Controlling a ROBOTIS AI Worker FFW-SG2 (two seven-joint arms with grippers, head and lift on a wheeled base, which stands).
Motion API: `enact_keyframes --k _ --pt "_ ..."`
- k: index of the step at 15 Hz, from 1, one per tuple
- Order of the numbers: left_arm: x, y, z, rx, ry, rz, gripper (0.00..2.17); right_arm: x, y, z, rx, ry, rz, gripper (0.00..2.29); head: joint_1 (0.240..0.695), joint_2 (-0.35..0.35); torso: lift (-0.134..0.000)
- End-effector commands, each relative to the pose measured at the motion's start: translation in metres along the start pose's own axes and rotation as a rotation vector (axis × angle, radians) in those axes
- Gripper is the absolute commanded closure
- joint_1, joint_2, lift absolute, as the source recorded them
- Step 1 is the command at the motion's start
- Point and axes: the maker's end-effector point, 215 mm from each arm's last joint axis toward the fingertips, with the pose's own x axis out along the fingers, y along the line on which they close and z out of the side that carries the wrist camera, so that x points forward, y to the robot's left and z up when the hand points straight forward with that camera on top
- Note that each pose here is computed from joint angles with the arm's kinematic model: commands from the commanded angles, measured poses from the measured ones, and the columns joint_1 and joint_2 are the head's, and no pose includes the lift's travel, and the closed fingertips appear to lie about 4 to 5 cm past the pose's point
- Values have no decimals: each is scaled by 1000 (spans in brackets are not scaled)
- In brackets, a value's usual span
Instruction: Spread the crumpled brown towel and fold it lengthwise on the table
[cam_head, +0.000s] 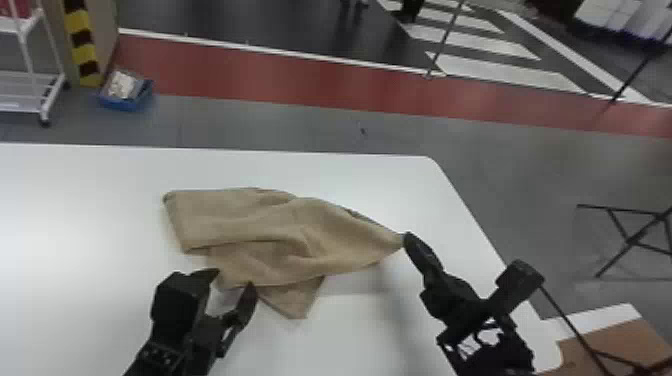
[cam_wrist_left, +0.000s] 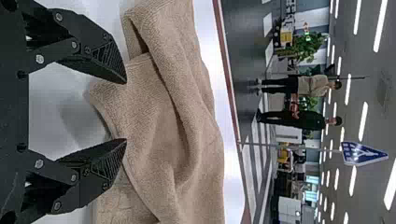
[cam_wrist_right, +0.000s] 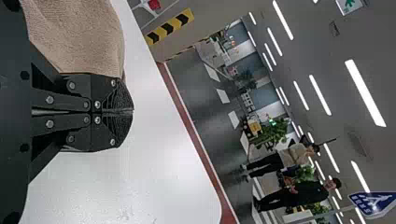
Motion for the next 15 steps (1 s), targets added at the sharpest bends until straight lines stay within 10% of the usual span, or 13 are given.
enact_keyframes --k 1,4,8,15 --pt "1 4 -6 2 20 4 529 0 0 1 1 -2 0 1450 695 -350 -125" --pt "1 3 -9 1 33 -5 599 0 -1 3 0 -5 -2 1450 695 -350 -125" --pt "-1 3 -4 -10 21 -13 1693 -1 1 7 14 -10 5 1450 695 -350 -125" --pt "-50 13 106 -20 -204 25 1794 -1 38 40 19 -14 76 1450 695 -350 -125"
